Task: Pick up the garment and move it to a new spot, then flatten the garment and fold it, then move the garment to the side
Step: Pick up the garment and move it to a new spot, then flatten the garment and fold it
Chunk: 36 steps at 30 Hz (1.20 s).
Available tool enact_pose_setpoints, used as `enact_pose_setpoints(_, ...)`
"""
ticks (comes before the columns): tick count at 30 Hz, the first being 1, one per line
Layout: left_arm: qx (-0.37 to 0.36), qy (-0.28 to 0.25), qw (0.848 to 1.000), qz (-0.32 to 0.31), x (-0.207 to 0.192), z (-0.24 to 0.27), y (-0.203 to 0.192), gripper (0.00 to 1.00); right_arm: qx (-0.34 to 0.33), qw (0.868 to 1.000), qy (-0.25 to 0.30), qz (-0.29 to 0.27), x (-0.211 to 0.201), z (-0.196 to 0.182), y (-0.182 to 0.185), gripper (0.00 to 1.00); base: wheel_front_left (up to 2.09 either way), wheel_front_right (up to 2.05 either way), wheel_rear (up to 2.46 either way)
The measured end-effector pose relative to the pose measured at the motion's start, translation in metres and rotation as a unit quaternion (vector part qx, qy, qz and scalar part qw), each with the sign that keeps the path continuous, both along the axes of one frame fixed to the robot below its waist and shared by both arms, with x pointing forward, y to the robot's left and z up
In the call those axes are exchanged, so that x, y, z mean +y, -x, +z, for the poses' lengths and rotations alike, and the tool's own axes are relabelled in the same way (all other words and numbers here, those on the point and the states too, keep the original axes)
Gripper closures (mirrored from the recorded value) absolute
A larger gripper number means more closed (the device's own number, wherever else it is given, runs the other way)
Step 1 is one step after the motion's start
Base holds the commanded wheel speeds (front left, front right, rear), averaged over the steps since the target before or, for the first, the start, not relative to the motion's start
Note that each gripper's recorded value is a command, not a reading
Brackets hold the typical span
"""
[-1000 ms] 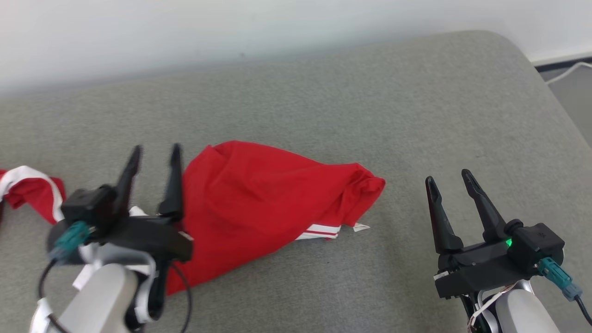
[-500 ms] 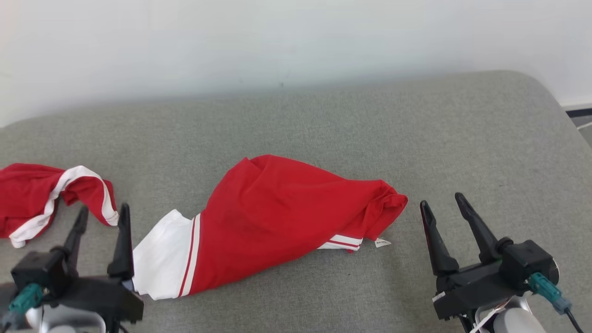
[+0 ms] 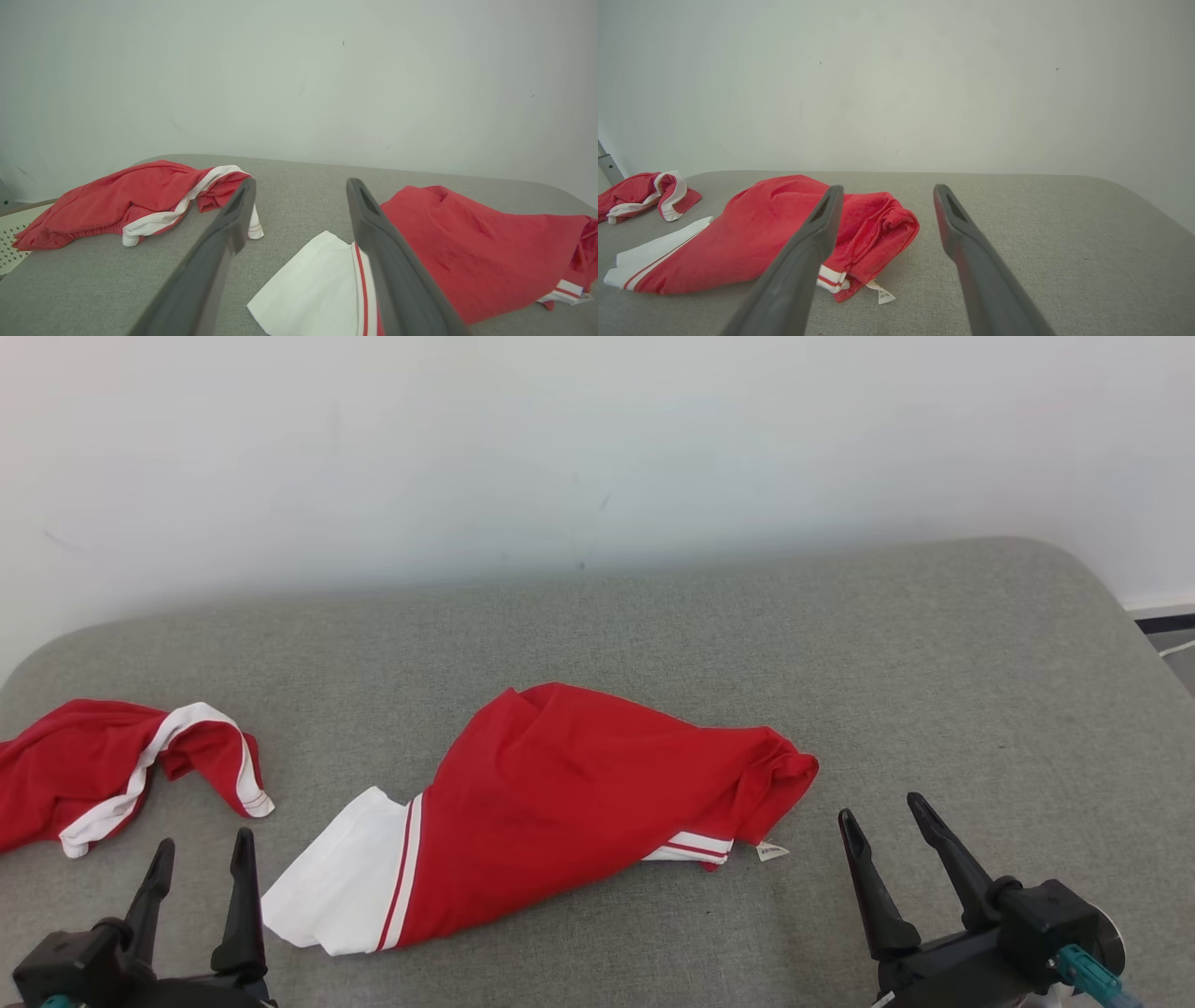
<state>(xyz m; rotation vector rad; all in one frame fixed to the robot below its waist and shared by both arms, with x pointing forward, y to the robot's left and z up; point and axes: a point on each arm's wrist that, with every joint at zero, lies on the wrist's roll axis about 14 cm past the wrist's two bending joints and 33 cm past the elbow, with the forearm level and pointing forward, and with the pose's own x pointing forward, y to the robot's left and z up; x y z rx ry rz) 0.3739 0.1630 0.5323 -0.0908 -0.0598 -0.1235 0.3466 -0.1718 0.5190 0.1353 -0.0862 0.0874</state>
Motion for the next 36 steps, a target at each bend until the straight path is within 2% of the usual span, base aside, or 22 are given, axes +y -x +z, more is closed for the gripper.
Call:
enact_pose_setpoints(16, 0.002, -0.005, 1.0, 0.013, 0.007, -0.001, 0.005, 0.0, 0.001, 1.0, 0.003, -0.003, -0.001, 0.003, 0.005, 0.0, 0.0, 0.0, 0.0)
enact_pose_setpoints(20, 0.003, -0.006, 1.0, 0.012, 0.008, -0.001, 0.005, 0.0, 0.012, 1.0, 0.009, 0.019, 0.012, -0.001, 0.002, 0.0, 0.0, 0.0, 0.0)
enact_pose_setpoints(23, 0.001, -0.006, 1.0, 0.012, 0.008, 0.0, 0.005, 0.0, 0.03, 0.997, 0.028, 0.059, 0.033, -0.01, -0.001, 0.0, 0.0, 0.0, 0.0)
enact_pose_setpoints(29, -0.002, 0.001, 1.0, 0.008, 0.003, 0.001, 0.005, 0.0, 0.073, 0.984, 0.076, 0.147, 0.07, -0.037, -0.009, 0.0, 0.0, 0.0, 0.0)
enact_pose_setpoints(36, 0.007, 0.01, 1.0, 0.004, -0.004, -0.007, -0.004, 0.0, 0.119, 0.955, 0.165, 0.217, 0.083, -0.077, -0.03, 0.0, 0.0, 0.0, 0.0)
